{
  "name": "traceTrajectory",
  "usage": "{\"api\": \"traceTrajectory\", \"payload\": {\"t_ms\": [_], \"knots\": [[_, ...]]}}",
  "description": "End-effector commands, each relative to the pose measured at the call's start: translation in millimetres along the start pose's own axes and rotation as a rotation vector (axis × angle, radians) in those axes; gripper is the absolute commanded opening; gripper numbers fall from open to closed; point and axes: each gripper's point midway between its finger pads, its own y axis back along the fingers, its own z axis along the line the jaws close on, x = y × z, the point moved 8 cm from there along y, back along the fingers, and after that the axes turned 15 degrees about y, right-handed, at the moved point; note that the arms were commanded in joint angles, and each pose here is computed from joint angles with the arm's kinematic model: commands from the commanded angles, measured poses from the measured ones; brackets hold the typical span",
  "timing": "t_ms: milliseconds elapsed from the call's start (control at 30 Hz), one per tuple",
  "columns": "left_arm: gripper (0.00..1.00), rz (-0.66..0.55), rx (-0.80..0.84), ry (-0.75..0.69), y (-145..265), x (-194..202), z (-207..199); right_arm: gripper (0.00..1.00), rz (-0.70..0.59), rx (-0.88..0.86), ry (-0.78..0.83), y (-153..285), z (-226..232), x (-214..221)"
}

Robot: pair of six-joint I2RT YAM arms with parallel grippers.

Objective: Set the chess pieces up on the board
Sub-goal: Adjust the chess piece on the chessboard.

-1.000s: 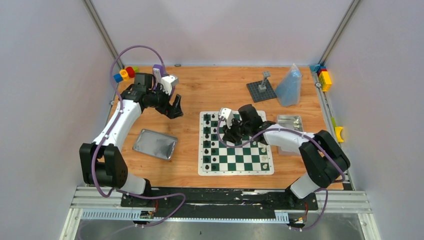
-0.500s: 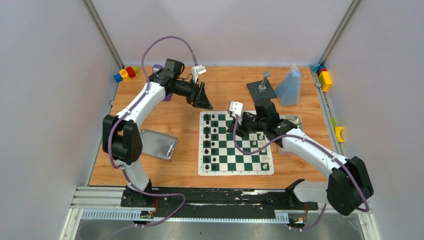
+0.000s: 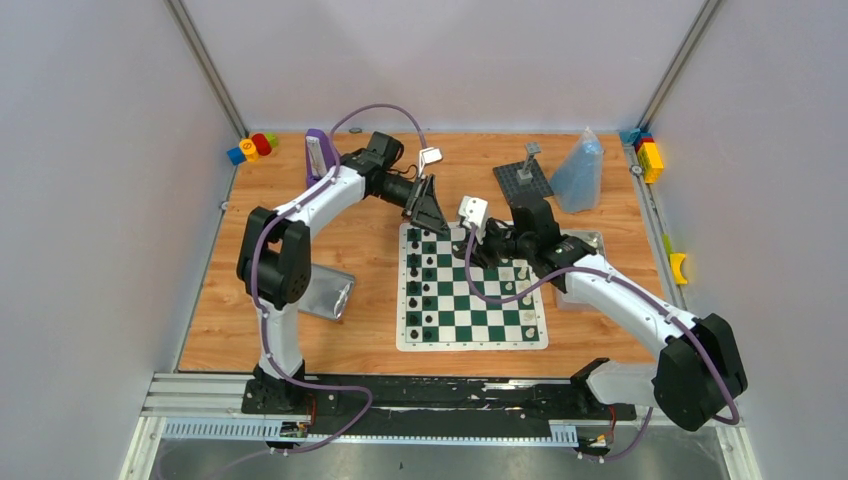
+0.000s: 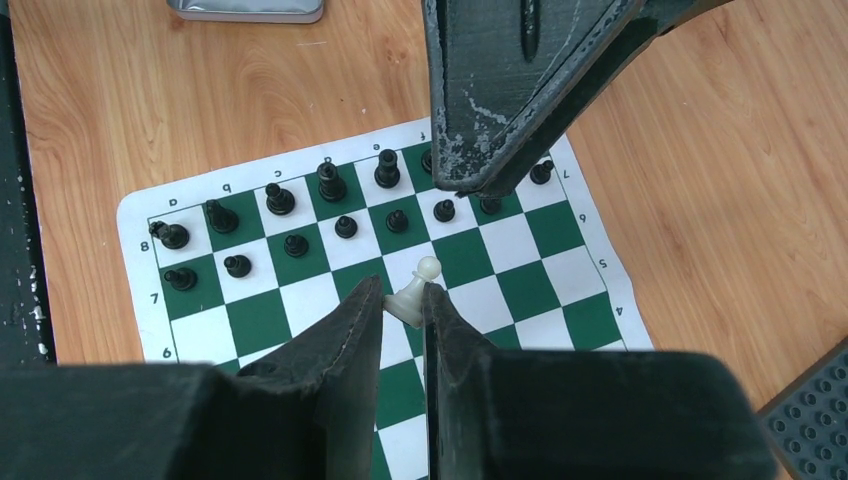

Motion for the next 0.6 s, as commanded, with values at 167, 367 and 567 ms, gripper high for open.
{"api": "traceTrajectory", "payload": {"t_ms": [167,367,567], "knots": [[0.56,0.046,0.076,0.002,-11,-1,-5,0.01,-0.061,0.047,0.018,8,-12,-23],[0.55,0.069,0.087,0.012,-20,0,-3,0.00,-0.070,0.045,0.014,7,-12,-25],[0.52,0.093,0.105,0.033,-25,2,-1,0.01,-0.071,0.060,0.019,9,-13,-26]]}}
